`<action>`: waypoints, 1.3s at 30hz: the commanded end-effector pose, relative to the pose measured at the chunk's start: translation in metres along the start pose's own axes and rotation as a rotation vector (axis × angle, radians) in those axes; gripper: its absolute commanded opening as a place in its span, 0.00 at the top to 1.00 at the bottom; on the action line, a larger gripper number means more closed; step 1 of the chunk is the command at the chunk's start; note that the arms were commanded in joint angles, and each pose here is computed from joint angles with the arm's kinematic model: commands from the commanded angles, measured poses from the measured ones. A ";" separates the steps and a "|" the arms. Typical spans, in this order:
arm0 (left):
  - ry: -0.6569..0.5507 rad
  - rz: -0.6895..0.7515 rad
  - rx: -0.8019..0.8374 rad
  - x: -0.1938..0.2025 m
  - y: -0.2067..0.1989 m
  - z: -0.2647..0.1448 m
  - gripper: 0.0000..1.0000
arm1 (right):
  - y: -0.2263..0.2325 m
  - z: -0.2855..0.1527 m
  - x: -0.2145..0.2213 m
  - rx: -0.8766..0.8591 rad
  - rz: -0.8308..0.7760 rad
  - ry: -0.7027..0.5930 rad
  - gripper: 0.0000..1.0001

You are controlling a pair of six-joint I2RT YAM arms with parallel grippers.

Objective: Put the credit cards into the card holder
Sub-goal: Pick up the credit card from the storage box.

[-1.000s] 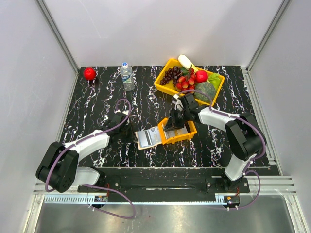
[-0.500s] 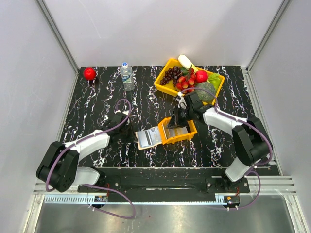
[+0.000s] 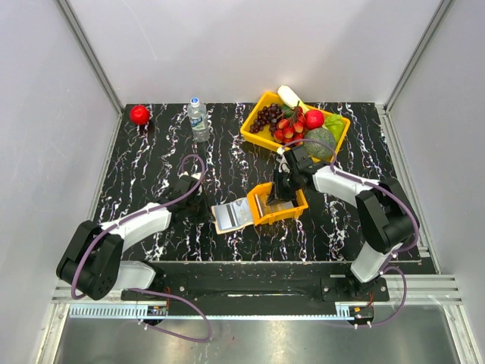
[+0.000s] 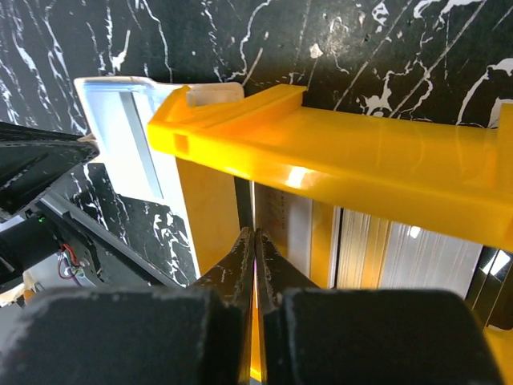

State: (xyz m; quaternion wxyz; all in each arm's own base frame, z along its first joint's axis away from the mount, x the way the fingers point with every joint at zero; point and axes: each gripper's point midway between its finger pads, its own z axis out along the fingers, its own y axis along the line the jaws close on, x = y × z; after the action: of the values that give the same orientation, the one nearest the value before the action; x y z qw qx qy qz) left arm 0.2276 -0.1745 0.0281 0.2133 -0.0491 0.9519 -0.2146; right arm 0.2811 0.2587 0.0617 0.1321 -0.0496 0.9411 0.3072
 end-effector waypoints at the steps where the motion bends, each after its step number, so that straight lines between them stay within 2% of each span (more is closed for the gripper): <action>1: -0.045 0.019 0.084 -0.020 -0.024 -0.002 1.00 | 0.002 0.002 -0.011 0.007 -0.030 -0.012 0.95; 11: -0.047 0.018 0.088 -0.020 -0.025 -0.003 1.00 | 0.011 0.013 -0.005 -0.014 -0.045 0.024 0.89; 16: -0.044 0.017 0.085 -0.019 -0.024 -0.002 1.00 | 0.015 0.018 -0.001 -0.011 -0.052 0.036 0.89; 17: -0.044 0.017 0.085 -0.019 -0.024 -0.002 1.00 | 0.014 0.019 -0.001 -0.003 -0.054 0.034 0.91; 19: -0.043 0.017 0.083 -0.019 -0.023 -0.002 1.00 | 0.013 0.014 -0.005 0.022 -0.063 0.007 1.00; 29: -0.053 0.020 0.088 -0.021 -0.025 -0.005 1.00 | 0.021 -0.068 -0.049 0.179 -0.162 -0.281 1.00; 34: -0.059 0.021 0.098 -0.022 -0.027 -0.007 1.00 | 0.041 -0.084 -0.053 0.112 -0.158 -0.322 1.00; 39: -0.065 0.020 0.112 -0.022 -0.029 -0.010 1.00 | 0.071 -0.079 -0.044 -0.062 -0.133 -0.273 1.00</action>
State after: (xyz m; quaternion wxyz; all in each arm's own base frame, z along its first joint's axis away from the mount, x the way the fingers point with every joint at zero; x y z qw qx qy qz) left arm 0.2275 -0.1756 0.0287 0.2129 -0.0480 0.9513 -0.2179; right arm 0.2982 0.2460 0.1550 0.2832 -0.0677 0.9194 0.2644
